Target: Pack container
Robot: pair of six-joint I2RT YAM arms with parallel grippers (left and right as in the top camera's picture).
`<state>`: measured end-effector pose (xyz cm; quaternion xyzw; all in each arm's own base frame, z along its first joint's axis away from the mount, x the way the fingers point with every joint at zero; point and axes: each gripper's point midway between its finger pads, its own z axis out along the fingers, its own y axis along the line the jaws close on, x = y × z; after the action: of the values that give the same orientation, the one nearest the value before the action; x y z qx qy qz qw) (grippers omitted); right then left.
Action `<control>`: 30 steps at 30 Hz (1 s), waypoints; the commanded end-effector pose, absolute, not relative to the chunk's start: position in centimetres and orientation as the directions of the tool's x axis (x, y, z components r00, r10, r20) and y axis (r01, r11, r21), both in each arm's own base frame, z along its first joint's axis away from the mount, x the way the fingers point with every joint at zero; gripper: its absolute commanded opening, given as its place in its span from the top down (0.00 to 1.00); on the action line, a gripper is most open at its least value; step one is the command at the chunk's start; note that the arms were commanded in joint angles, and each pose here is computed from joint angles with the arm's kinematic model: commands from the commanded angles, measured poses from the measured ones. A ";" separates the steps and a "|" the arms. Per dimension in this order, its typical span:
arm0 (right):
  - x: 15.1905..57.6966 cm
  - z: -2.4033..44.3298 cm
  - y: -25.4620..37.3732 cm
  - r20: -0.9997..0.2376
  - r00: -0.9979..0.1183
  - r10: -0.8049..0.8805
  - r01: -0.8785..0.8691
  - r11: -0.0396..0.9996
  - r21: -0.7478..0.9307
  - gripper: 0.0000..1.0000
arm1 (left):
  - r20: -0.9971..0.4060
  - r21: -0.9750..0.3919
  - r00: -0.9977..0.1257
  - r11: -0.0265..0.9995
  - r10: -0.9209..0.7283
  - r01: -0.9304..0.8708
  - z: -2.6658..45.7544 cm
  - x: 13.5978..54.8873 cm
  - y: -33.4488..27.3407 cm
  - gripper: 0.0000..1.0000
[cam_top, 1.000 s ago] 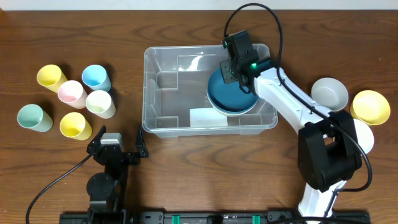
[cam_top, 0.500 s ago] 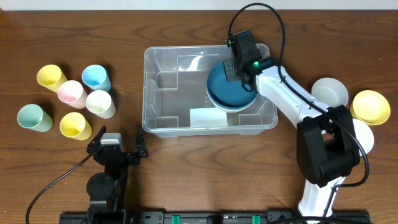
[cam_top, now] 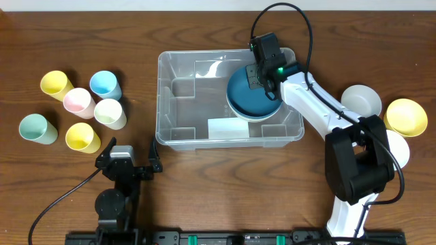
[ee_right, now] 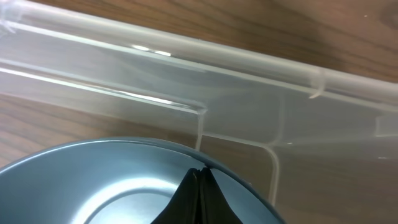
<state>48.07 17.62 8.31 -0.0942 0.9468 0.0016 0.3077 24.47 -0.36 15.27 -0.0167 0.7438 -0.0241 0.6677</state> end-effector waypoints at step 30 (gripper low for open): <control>49.0 12.3 18.3 -0.619 -0.754 -0.218 -0.208 0.974 -0.090 0.51 | -0.987 -0.042 -0.154 0.999 -0.042 -0.001 13.7 24.4 -0.3 0.02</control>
<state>48.10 16.79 8.97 -0.0970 0.9497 -0.0115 0.2977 24.47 -0.36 15.27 -0.0167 0.7438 -0.0241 0.6677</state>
